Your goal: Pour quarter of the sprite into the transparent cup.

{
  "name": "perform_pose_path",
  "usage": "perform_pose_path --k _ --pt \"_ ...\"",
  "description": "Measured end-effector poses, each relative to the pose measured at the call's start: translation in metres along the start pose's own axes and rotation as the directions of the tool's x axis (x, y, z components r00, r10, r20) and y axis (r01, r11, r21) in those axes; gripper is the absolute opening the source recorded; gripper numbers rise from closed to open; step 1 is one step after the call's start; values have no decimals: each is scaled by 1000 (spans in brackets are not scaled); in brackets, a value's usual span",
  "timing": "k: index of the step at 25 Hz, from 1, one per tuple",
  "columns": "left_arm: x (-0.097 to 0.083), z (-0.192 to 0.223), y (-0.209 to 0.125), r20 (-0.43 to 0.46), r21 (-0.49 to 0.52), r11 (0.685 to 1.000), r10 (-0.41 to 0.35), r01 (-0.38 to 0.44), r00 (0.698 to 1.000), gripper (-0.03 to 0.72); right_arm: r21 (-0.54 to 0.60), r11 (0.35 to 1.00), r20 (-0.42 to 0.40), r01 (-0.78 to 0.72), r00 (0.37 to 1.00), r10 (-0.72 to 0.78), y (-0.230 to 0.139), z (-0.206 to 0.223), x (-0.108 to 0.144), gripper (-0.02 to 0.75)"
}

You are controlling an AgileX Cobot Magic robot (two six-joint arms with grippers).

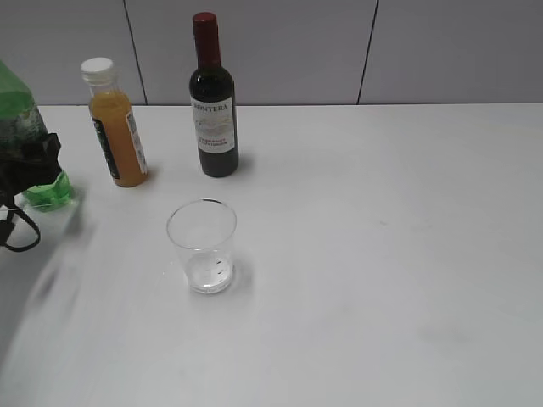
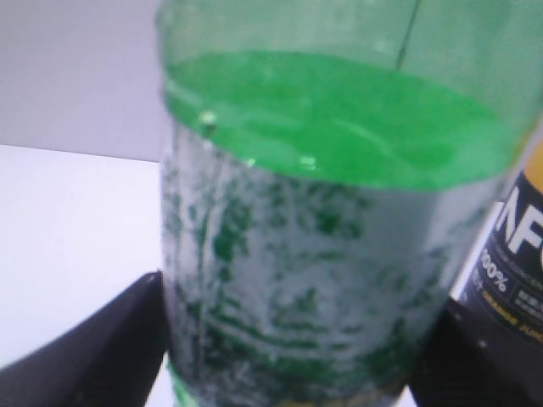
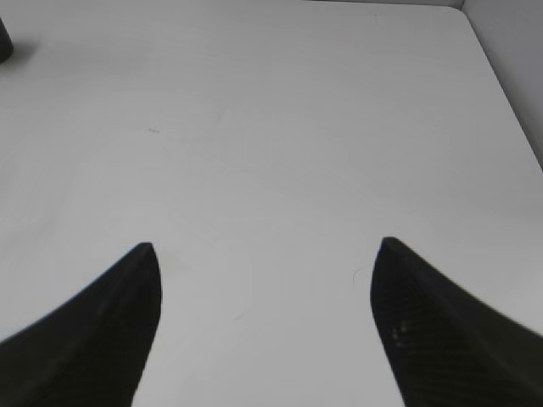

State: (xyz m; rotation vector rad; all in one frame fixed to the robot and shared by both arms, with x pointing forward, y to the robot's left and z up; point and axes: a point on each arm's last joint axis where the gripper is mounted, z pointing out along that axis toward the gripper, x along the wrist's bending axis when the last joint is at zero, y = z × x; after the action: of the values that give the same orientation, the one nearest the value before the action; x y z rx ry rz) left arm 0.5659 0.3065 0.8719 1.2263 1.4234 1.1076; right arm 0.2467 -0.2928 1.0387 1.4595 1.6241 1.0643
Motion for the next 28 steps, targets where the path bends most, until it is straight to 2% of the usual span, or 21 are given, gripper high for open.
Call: perform_pose_path --k 10,16,18,23,26,28 --pt "4 -49 8 -32 41 999 16 -15 999 641 0 1000 0 0 1000 0 0 0 0 594" --pt "1 -78 38 -28 -36 995 95 -96 995 611 0 1000 0 0 1000 0 0 0 0 594" --pt "0 -85 51 -26 -31 994 106 -107 994 602 0 1000 0 0 1000 0 0 0 0 594" --pt "-2 -106 73 -9 61 991 118 -118 993 589 0 1000 0 0 1000 0 0 0 0 594" --pt "-5 -117 88 17 145 979 140 -141 990 589 0 1000 0 0 1000 0 0 0 0 594" --pt "-7 -122 95 44 242 959 138 -145 989 588 0 1000 0 0 1000 0 0 0 0 594"
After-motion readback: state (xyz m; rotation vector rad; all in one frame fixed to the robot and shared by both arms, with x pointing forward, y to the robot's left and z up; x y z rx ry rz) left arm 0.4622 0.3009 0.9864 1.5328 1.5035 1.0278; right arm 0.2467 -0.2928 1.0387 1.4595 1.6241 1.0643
